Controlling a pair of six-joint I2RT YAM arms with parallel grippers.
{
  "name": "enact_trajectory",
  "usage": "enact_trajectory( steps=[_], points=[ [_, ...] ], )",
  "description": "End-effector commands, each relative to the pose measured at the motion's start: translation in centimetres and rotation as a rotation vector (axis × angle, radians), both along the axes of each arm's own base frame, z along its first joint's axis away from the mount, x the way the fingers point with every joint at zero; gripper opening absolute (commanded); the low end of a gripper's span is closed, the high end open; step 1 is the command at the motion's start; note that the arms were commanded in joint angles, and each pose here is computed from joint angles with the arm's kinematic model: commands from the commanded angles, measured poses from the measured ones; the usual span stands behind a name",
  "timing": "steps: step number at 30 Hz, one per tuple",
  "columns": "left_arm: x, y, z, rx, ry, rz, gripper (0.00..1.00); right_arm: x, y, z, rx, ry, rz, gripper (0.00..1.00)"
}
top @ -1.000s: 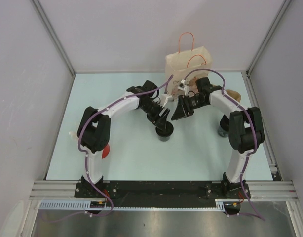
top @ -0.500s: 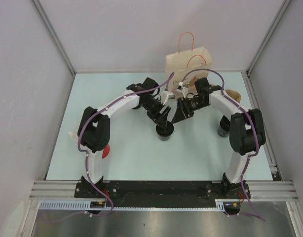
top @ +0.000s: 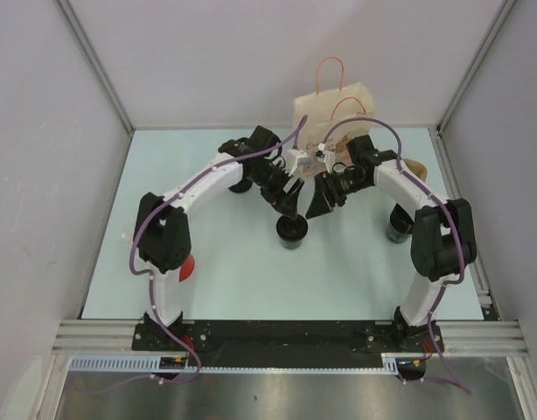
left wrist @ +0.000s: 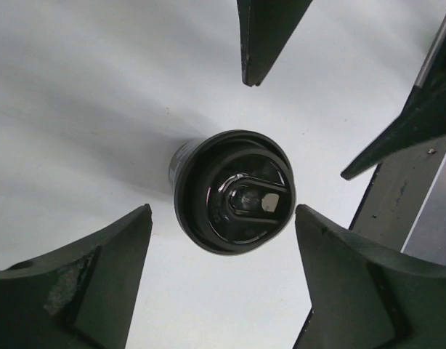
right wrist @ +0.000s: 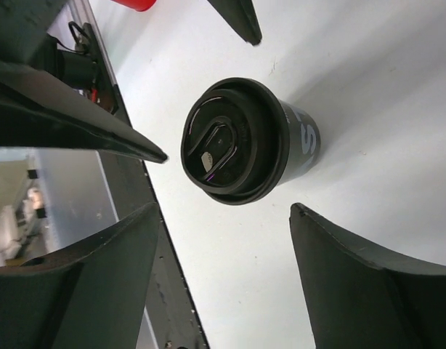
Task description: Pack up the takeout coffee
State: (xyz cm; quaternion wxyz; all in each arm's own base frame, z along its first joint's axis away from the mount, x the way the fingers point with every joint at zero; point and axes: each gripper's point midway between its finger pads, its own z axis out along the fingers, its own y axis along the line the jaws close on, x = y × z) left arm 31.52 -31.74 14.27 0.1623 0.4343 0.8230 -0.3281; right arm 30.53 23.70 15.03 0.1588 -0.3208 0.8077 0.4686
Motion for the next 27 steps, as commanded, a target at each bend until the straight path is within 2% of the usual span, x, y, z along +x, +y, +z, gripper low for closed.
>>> enact_trajectory(
  steps=[1, 8, 9, 11, 15, 18, 21, 24, 27],
  points=[
    [1.2, 1.0, 7.9, -0.099, -0.165, 0.030, 0.87, 0.1, -1.0, 3.1, -0.013, -0.176, 0.013, 0.80],
    [2.8, 5.8, 12.9, -0.168, -0.255, 0.172, 0.95, -1.4, -1.9, 5.0, -0.032, -0.302, 0.077, 0.92],
    [3.0, 6.3, 13.2, -0.178, -0.262, 0.185, 0.99, -1.5, -2.1, 5.2, -0.033, -0.323, 0.089, 0.92],
    [3.0, 7.9, 15.5, -0.213, -0.301, 0.224, 0.99, -2.1, -2.3, 5.6, -0.039, -0.348, 0.106, 1.00],
    [3.0, 10.8, 18.2, -0.227, -0.395, 0.305, 0.99, -2.9, -2.4, 6.0, -0.055, -0.413, 0.150, 1.00],
    [3.1, 13.6, 20.1, -0.179, -0.488, 0.389, 0.99, -4.0, -1.7, 5.9, -0.098, -0.467, 0.213, 1.00],
    [3.1, 16.6, 21.0, -0.064, -0.558, 0.483, 0.99, -4.5, -0.8, 5.4, -0.197, -0.576, 0.290, 1.00],
    [2.4, 18.5, 20.6, 0.013, -0.557, 0.527, 0.99, -3.9, 0.0, 4.8, -0.299, -0.685, 0.338, 0.99],
    [1.7, 19.5, 20.0, 0.022, -0.551, 0.548, 0.99, -3.8, 1.6, 4.4, -0.343, -0.772, 0.393, 0.99]
  ],
)
